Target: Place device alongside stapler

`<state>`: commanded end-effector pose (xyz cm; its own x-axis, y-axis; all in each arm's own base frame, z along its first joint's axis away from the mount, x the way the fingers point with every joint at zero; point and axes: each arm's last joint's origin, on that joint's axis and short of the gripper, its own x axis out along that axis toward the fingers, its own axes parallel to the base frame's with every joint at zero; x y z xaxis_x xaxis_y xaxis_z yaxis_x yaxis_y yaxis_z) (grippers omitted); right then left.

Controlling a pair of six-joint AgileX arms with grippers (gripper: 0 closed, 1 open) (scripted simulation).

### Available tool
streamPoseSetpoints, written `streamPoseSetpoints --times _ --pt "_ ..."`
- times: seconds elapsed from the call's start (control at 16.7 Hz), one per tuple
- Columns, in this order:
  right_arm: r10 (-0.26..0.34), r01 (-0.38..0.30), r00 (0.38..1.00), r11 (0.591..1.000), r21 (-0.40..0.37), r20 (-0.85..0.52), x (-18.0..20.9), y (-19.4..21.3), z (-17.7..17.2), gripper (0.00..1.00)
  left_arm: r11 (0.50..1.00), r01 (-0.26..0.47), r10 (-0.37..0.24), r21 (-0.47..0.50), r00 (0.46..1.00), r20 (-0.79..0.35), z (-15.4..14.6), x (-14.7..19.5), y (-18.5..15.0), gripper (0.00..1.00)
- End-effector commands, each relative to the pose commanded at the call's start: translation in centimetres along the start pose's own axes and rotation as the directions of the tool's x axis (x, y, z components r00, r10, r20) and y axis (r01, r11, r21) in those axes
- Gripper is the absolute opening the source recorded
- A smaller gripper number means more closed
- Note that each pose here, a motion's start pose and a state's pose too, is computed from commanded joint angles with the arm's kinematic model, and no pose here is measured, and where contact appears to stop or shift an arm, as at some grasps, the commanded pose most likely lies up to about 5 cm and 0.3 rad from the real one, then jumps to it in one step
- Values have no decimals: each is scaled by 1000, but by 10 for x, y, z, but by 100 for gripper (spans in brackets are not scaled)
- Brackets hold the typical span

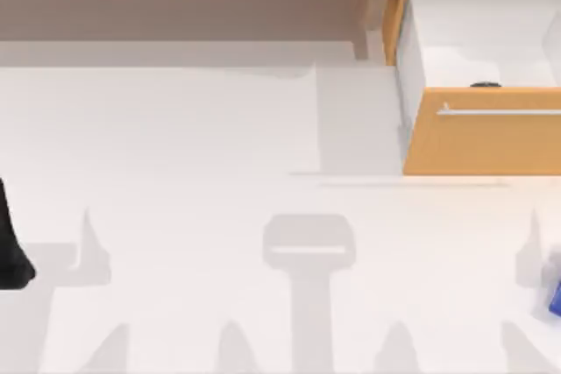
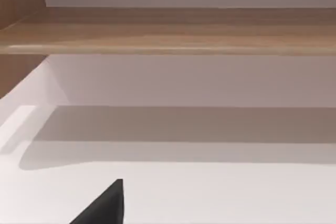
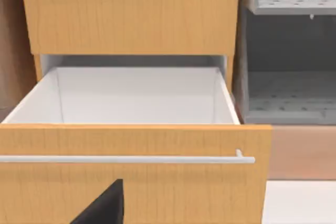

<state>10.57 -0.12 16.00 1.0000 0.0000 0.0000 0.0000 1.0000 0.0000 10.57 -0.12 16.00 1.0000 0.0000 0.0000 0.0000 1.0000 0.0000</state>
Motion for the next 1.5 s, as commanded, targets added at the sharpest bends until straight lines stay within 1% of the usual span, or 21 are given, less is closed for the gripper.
streamPoseSetpoints --times 0.18,0.36,0.54,0.72,0.9,1.02,1.26,1.5 --pt "1 -1 1000 1000 0 -9 0 0 1 100 1000 0 0 0 1000 0 0 0 0 100" --pt "8 -9 996 1000 -1 -87 2 1 14 100 1000 0 0 0 1000 0 0 0 0 100" --pt "21 -22 976 1000 -4 -216 9 3 44 100 1000 0 0 0 1000 0 0 0 0 100" --pt "32 -37 935 999 -7 -354 33 6 91 100 1000 0 0 0 1000 0 0 0 0 100" --pt "40 -52 861 999 -10 -506 80 11 132 100 1000 0 0 0 1000 0 0 0 0 100" --pt "44 -63 798 998 -11 -602 120 16 146 100 1000 0 0 0 1000 0 0 0 0 100" --pt "44 -80 655 997 -11 -754 193 25 144 100 1000 0 0 0 1000 0 0 0 0 100" --pt "41 -101 485 995 -9 -874 266 39 123 100 1000 0 0 0 1000 0 0 0 0 100"
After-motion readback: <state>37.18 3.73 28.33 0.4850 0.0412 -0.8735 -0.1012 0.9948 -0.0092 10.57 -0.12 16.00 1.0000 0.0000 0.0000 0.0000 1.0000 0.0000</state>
